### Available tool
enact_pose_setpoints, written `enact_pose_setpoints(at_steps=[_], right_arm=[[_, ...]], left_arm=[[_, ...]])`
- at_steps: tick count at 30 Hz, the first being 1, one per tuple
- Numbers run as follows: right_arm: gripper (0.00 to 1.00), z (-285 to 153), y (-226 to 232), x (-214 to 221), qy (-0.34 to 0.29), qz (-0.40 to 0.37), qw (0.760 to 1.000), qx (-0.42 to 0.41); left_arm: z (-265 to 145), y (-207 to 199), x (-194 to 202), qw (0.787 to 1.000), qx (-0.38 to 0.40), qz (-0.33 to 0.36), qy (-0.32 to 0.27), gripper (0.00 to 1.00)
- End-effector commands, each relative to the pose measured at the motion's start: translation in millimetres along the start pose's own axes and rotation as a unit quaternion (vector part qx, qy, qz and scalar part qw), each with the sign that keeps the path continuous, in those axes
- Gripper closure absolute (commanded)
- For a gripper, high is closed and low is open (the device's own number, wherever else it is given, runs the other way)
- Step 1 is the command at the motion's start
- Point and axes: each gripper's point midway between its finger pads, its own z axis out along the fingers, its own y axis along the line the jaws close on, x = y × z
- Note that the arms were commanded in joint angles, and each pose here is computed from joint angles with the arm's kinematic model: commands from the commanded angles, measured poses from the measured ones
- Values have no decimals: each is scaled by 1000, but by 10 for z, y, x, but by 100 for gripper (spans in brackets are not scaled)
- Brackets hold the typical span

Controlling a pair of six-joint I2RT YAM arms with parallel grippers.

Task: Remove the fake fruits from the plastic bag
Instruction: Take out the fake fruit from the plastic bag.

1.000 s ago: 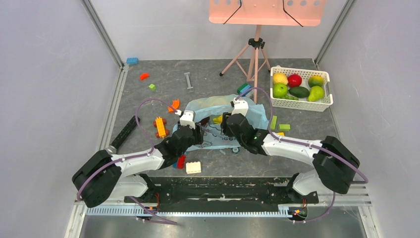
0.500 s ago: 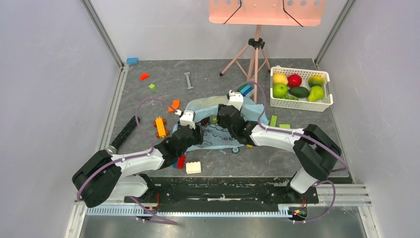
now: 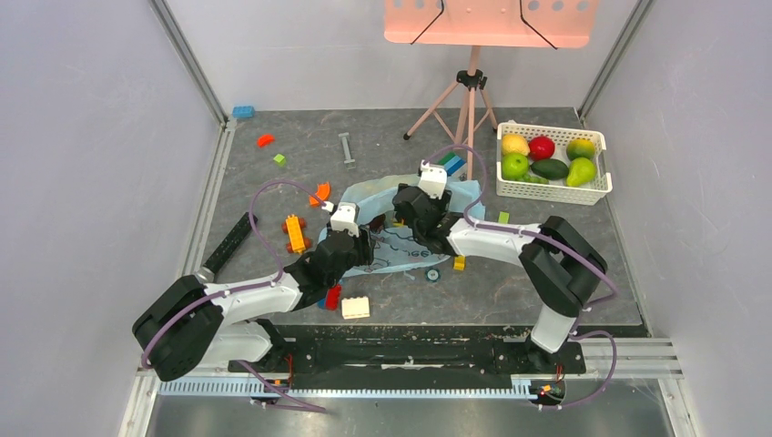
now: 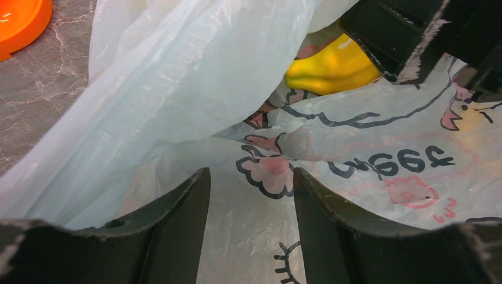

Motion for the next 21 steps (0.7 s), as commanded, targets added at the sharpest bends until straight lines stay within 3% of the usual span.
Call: enact_pose_setpoints(at_steps=[1,13,21], right_arm=[[21,93,-53,-116,-13,5,999,40],[24,308,-147,151,37,-27,996,71],[49,284,-194,148,36,-31,996,75]], left_arm=[[13,-51,-210,1000,2,11,-27,39],[20,-58,-195,1000,3,12,-25,39],[20,-60,-199,1000,3,11,-25,39]])
